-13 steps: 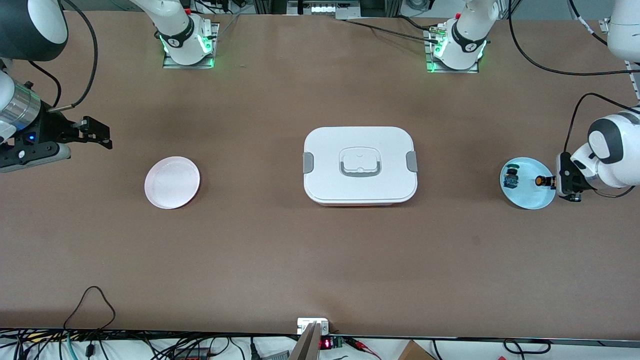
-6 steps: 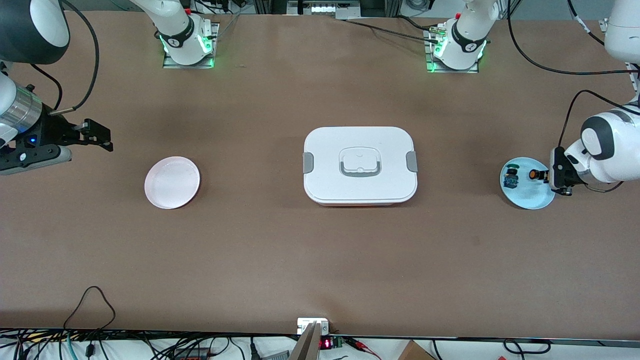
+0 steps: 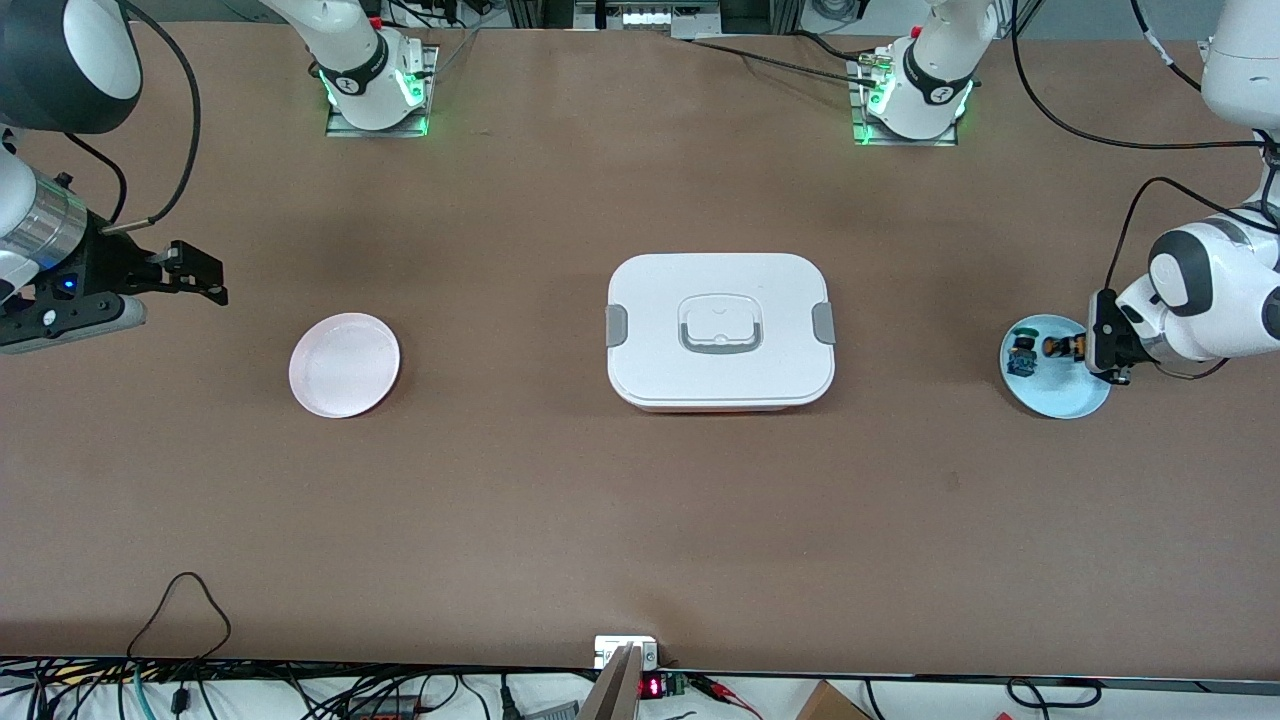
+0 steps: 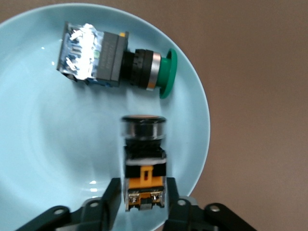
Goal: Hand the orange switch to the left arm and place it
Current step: 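Open the left gripper to release the orange switch on the plate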
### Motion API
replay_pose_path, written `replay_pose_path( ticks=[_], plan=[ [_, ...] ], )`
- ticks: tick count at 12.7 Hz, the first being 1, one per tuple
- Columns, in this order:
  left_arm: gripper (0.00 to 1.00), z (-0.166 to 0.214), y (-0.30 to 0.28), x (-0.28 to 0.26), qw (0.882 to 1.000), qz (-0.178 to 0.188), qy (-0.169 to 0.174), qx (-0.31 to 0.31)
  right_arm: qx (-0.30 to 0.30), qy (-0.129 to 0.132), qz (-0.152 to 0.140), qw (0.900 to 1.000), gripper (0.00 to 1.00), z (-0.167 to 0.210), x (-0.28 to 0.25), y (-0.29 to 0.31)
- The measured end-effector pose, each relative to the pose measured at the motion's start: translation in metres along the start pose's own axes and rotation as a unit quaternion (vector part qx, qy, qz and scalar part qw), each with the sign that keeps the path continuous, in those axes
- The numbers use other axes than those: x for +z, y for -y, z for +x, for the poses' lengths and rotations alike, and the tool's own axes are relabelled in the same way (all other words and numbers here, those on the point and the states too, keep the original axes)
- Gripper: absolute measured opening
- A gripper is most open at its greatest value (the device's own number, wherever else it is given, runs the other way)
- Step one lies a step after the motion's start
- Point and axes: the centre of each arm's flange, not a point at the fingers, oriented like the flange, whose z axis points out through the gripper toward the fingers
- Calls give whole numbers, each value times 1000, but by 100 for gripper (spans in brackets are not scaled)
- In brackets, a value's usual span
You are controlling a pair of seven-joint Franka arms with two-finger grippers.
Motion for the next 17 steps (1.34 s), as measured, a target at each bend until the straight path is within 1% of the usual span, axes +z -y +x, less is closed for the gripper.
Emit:
replay_pose_path(
  ticks=[1,2,3,4,5,7,9,10,12,13,15,17],
  plan=[
    [61,0,0,-3,1000,4,-4,-5,0,0,0,1000,100,0,0,1],
    [69,1,0,-7,1000,5,-6,-6,-1,0,0,1000,100,0,0,1],
    [80,3,-1,-13,1000,4,-7,-5,-1,0,0,1000,100,0,0,1],
    [100,10,-1,-37,1000,7,-8,0,-2,0,0,1000,100,0,0,2],
    [100,12,-2,-46,1000,8,-8,2,-1,1,0,1000,100,1,0,4],
    [100,18,-3,-88,1000,18,-4,7,21,1,0,1000,100,4,0,20],
    [100,30,0,-133,999,34,1,17,28,2,0,1000,100,6,1,27],
    [100,37,2,-155,999,44,-2,19,27,3,-3,1000,100,6,2,26],
    [100,55,9,-206,997,68,-18,23,19,8,-23,1000,100,7,4,25],
    [100,64,13,-231,996,82,-23,26,15,9,-28,999,100,8,5,27],
    [100,82,17,-282,994,108,-23,20,11,6,-30,999,100,10,2,32],
    [100,97,15,-329,991,135,-18,-1,10,5,-31,999,100,10,1,32]
  ],
)
